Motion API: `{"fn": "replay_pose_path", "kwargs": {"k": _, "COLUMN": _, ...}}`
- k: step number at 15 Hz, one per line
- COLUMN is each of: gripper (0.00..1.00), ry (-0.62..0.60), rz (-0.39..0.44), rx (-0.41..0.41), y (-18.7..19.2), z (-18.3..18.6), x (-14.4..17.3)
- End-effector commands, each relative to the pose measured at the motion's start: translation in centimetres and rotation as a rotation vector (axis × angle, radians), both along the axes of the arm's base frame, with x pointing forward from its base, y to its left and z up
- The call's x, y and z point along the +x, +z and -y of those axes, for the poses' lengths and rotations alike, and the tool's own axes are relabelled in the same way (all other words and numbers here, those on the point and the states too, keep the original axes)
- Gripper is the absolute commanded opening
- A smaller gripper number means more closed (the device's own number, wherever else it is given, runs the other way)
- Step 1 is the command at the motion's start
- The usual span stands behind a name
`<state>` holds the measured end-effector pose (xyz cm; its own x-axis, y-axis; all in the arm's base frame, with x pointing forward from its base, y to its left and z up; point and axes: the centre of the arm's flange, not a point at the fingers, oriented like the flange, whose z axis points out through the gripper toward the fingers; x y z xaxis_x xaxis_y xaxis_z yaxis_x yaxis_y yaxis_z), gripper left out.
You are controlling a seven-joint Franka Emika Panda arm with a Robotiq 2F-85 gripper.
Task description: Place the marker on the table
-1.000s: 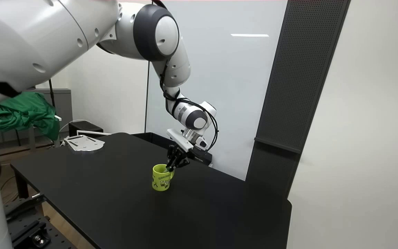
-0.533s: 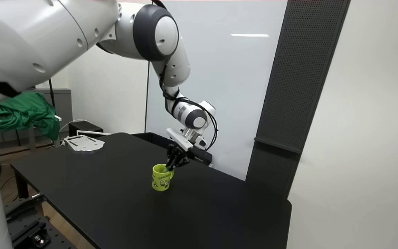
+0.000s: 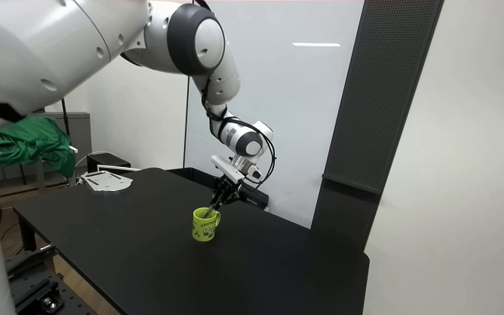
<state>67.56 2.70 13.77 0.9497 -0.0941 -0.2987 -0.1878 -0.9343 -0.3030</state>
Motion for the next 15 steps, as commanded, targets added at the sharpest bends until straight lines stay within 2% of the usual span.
{"fn": "replay_pose_path", "kwargs": {"k": 1, "gripper": 0.06, "ry": -0.027, "rz": -0.028, "rx": -0.018, "y": 2.3, "z": -0.6, "x": 1.1}}
{"fn": "replay_pose_path", "kwargs": {"k": 15, "gripper": 0.06, "ry": -0.039, "rz": -0.007, "rx": -0.149, "y": 8.1, "z": 0.5, "x": 2.0}}
